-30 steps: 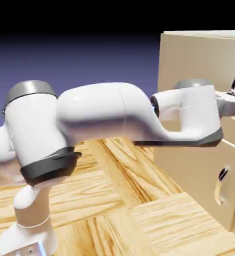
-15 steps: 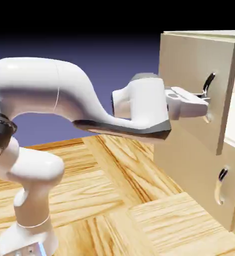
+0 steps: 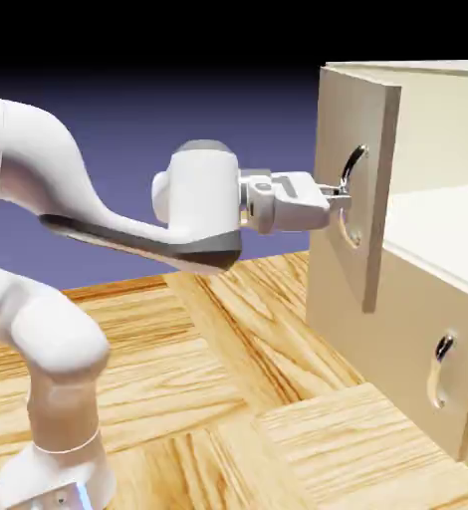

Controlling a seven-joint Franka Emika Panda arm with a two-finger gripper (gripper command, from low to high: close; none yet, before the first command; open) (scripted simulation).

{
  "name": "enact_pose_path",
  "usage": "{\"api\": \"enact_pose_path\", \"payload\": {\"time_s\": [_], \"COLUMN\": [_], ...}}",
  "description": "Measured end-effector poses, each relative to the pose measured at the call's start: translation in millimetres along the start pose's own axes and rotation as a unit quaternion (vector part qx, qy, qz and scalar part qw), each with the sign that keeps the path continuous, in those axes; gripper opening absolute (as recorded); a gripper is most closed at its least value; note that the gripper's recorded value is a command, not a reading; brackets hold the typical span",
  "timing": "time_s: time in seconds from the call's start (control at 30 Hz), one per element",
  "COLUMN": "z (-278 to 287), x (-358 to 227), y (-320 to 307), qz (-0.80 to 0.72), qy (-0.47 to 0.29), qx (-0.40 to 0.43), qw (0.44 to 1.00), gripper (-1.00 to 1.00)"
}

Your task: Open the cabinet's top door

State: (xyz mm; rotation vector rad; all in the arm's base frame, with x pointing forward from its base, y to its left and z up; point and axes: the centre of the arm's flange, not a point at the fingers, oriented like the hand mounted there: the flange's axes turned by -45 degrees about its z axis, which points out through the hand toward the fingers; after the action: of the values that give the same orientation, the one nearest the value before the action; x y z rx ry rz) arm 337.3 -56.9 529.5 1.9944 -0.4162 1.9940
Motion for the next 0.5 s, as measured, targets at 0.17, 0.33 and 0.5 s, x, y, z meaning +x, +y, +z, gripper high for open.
{"api": "enact_pose_path", "payload": {"time_s": [0.17, 0.33, 0.5], "z": [-28, -50, -69], "x": [0, 0, 0], "y": [-9, -17, -25], "qz": [0.000, 0.000, 0.000], "qy": [0.000, 0.000, 0.000], "qx": [-0.027, -0.050, -0.069], "qw": [1.000, 0.999, 0.998], "gripper": [-1.00, -1.00, -1.00]}}
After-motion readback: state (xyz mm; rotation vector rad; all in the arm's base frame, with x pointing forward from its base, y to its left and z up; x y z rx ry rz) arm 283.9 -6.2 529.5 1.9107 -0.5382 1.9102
